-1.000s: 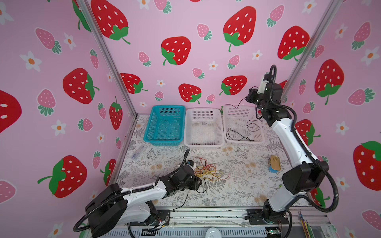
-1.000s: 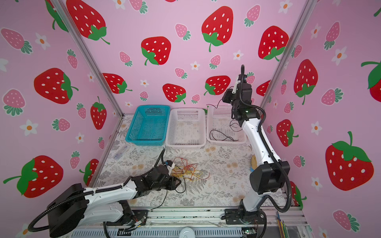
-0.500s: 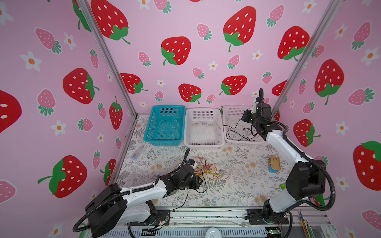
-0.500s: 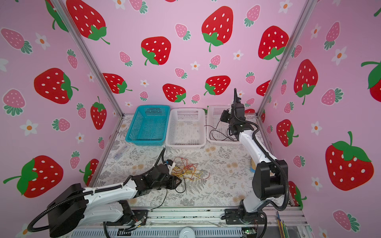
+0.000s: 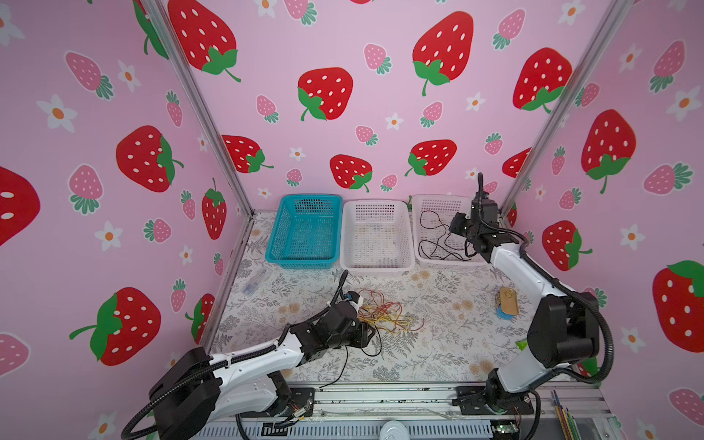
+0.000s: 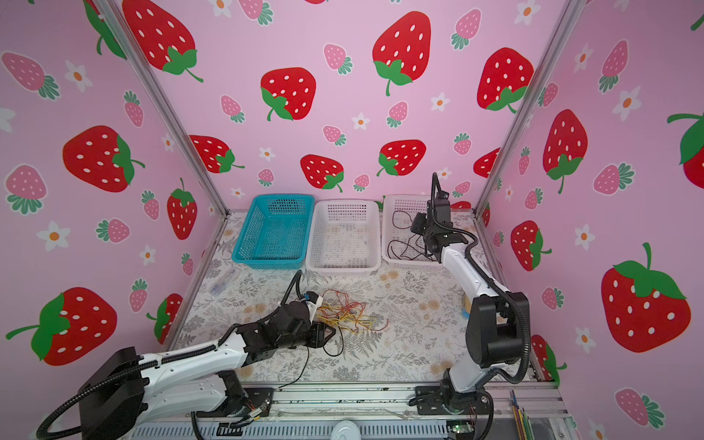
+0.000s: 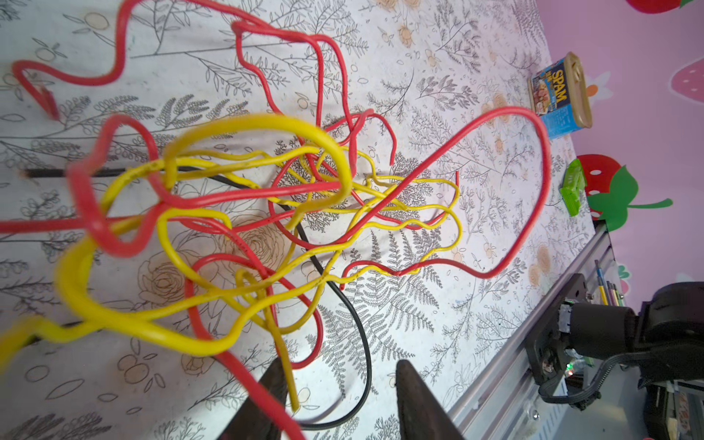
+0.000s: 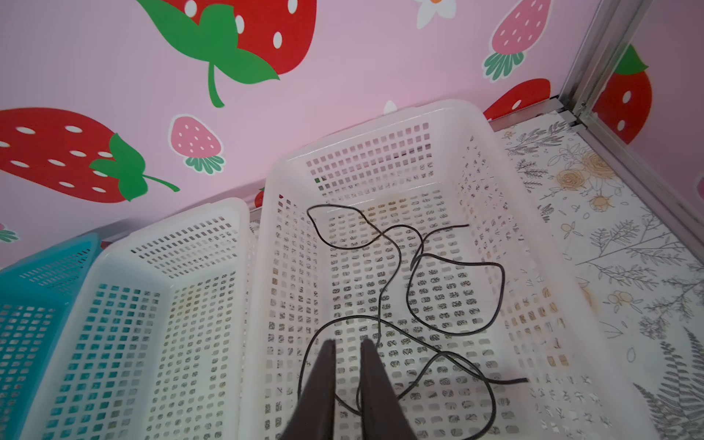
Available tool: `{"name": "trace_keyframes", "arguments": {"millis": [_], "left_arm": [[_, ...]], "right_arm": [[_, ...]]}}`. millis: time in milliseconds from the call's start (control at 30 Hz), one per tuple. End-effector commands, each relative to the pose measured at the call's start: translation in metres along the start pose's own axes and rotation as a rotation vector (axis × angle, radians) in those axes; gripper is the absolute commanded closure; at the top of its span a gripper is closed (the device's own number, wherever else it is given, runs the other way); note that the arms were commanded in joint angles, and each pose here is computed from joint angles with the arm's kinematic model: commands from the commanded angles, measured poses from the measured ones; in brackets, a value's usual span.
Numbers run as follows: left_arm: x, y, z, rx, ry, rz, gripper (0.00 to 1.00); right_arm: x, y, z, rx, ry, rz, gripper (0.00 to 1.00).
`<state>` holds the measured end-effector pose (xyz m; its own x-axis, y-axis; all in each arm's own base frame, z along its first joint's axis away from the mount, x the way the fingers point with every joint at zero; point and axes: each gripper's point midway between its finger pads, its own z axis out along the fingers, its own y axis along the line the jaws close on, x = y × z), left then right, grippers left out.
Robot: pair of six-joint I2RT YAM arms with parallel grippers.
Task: Untangle the cables
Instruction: 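Lower the black wire into the farthest white basket with the right gripper, then return the right gripper to the wire tangle and grasp a red wire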
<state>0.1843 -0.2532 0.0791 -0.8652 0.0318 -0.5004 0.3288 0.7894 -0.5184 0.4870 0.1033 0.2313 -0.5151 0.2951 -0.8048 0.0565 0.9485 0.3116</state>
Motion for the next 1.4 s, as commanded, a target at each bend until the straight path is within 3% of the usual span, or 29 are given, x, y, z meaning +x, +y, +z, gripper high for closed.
{"name": "trace_keyframes", "arguments": {"millis": [0, 233, 300, 367, 533, 700, 767, 933, 1100, 1367], "left_arm": [[-0.011, -0.010, -0.006, 0.024, -0.028, -0.006, 0.89], [-0.018, -0.018, -0.010, 0.040, -0.040, -0.003, 0.85], [-0.021, -0.021, -0.011, 0.047, -0.041, 0.001, 0.81], [-0.024, -0.025, -0.014, 0.054, -0.048, 0.006, 0.77], [-0.029, -0.028, -0.021, 0.049, -0.056, 0.025, 0.66], [-0.027, -0.023, -0.023, 0.024, -0.050, 0.036, 0.58], [-0.027, -0.022, -0.024, 0.023, -0.050, 0.035, 0.55], [-0.028, -0.020, -0.031, 0.000, -0.056, 0.038, 0.43], [-0.025, -0.013, -0.032, -0.035, -0.044, 0.041, 0.42], [-0.021, -0.001, -0.032, -0.085, -0.035, 0.027, 0.43]], "right_arm": [[-0.008, 0.003, -0.007, -0.006, -0.004, 0.017, 0.72], [-0.001, 0.024, -0.046, -0.127, -0.026, 0.044, 0.36], [0.011, 0.033, -0.061, -0.182, -0.026, 0.048, 0.11], [0.030, 0.046, -0.077, -0.251, -0.001, 0.026, 0.06], [0.104, 0.083, -0.121, -0.440, 0.090, -0.070, 0.10], [0.183, 0.110, -0.166, -0.708, 0.194, -0.098, 0.13], [0.209, 0.112, -0.177, -0.753, 0.228, -0.110, 0.14], [0.254, 0.109, -0.187, -0.801, 0.270, -0.109, 0.17], [0.283, 0.126, -0.197, -0.879, 0.300, -0.162, 0.26], [0.307, 0.130, -0.168, -0.738, 0.315, -0.259, 0.47]]}}
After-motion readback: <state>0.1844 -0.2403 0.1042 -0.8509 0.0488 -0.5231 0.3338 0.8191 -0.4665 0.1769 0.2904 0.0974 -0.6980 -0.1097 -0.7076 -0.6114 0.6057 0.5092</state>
